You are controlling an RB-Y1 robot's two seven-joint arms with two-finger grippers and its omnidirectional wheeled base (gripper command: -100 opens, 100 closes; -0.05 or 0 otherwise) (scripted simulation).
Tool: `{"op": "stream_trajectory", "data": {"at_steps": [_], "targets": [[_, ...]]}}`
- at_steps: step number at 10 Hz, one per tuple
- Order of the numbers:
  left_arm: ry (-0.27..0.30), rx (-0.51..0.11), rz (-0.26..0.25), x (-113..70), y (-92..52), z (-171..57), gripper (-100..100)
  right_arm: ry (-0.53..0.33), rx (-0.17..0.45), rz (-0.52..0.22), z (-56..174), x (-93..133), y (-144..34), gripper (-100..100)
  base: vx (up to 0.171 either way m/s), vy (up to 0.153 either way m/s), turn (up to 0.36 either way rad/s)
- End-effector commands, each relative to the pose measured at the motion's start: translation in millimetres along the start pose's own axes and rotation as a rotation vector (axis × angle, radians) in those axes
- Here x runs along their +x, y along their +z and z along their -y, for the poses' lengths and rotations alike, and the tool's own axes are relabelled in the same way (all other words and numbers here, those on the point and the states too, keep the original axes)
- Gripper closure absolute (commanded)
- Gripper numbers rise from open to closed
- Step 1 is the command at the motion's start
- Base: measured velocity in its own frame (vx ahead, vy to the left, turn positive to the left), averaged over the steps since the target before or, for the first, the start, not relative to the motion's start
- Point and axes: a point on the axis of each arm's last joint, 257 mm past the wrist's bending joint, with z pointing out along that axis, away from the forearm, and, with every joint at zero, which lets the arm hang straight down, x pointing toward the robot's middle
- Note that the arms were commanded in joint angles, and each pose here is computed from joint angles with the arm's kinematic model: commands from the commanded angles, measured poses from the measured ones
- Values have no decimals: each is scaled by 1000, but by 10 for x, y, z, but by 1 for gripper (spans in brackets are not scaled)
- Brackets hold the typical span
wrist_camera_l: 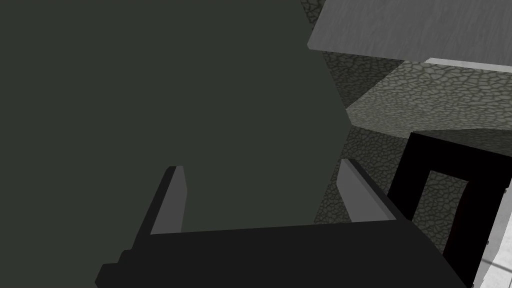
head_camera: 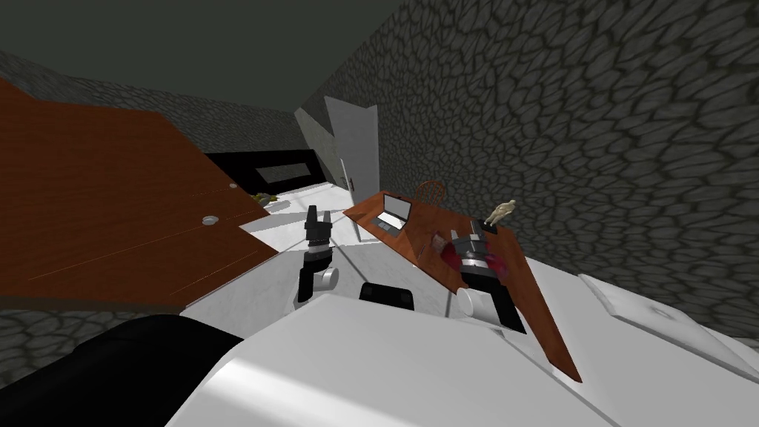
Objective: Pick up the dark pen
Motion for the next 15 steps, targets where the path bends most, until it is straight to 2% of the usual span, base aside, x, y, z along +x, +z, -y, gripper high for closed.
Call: {"op": "stream_trajectory", "data": {"at_steps": [1, 2, 5, 6, 7, 8, 9, 10, 12, 13, 14, 15], "targets": [[0, 0, 0, 0, 0, 0, 0, 40, 47, 16, 164, -50, 21, -100, 29, 37, 41], [0, 0, 0, 0, 0, 0, 0, 68, 89, 40, 285, -174, 10, -100, 27, 38, 70], [0, 0, 0, 0, 0, 0, 0, 127, 155, 75, 473, -317, -17, -100, 21, 30, 55], [0, 0, 0, 0, 0, 0, 0, 160, 188, 104, 574, -453, -42, -100, 31, 36, 87], [0, 0, 0, 0, 0, 0, 0, 176, 210, 112, 631, -463, -55, -100, 27, 28, 32], [0, 0, 0, 0, 0, 0, 0, 212, 241, 145, 730, -604, -87, -100, 37, 40, 90], [0, 0, 0, 0, 0, 0, 0, 228, 264, 155, 792, -615, -105, -100, 30, 30, 37], [0, 0, 0, 0, 0, 0, 0, 259, 293, 190, 887, -761, -147, -100, 32, 39, 66], [0, 0, 0, 0, 0, 0, 0, 282, 317, 203, 952, -772, -171, -100, 18, 20, 23], [0, 0, 0, 0, 0, 0, 0, 326, 353, 247, 1071, -926, -233, -100, 23, 25, 66], [0, 0, 0, 0, 0, 0, 0, 339, 369, 256, 1113, -933, -252, -100, 27, 28, 60], [0, 0, 0, 0, 0, 0, 0, 373, 407, 303, 1232, -1089, -328, -100, 35, 42, 115]]}}
